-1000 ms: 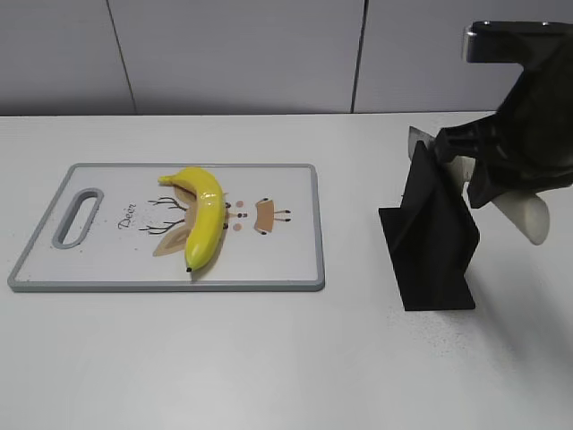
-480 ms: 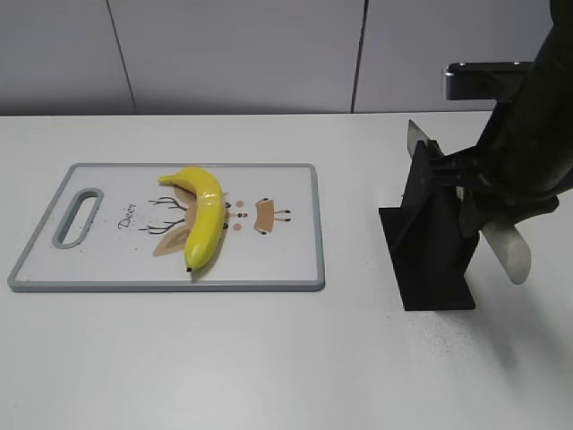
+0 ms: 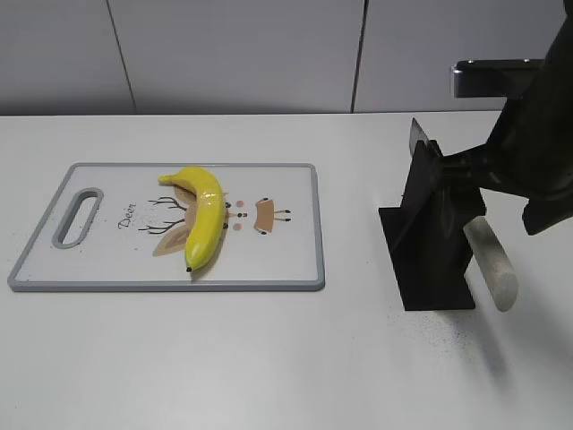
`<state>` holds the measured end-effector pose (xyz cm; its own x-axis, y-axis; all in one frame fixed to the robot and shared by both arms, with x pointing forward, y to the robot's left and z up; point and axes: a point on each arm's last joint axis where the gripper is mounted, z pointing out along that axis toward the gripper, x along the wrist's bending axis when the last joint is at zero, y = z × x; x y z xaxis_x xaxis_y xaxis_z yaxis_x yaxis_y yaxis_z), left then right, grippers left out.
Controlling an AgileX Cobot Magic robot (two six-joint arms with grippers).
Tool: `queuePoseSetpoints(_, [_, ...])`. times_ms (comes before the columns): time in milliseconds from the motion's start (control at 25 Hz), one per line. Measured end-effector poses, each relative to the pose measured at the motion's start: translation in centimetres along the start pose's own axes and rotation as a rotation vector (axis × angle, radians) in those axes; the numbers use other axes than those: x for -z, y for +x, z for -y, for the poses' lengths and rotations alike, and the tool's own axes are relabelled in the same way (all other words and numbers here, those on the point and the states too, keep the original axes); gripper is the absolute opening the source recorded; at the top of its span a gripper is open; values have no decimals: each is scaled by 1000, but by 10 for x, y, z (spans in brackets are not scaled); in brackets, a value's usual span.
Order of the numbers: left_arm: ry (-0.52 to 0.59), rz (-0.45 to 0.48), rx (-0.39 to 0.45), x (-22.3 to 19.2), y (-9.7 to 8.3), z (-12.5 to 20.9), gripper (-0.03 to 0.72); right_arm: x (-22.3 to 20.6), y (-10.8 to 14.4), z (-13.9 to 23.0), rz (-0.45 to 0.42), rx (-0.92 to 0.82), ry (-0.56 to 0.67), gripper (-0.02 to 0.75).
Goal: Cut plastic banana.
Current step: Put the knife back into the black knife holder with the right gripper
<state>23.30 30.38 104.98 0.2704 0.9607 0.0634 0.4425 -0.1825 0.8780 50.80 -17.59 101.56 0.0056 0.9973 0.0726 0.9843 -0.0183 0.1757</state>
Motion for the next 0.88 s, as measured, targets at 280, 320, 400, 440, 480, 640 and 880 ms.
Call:
queuePoseSetpoints(280, [0,1,0,0,0,0,573,36,-4,8,-50,18,-107,671])
queuePoseSetpoints(320, [0,1,0,0,0,0,573,43,-5,10,-57,36,-126,671])
queuePoseSetpoints(400, [0,1,0,0,0,0,573,55,-7,14,-68,75,-158,666])
queuePoseSetpoints(440, [0,1,0,0,0,0,573,61,-9,17,-74,99,-176,664])
queuePoseSetpoints(480, [0,1,0,0,0,0,573,67,-10,20,-78,124,-187,663])
queuePoseSetpoints(640, [0,1,0,0,0,0,572,91,-16,34,-94,212,-240,642])
queuePoseSetpoints(880, [0,-7,6,0,0,0,572,125,-25,54,-121,309,-362,616])
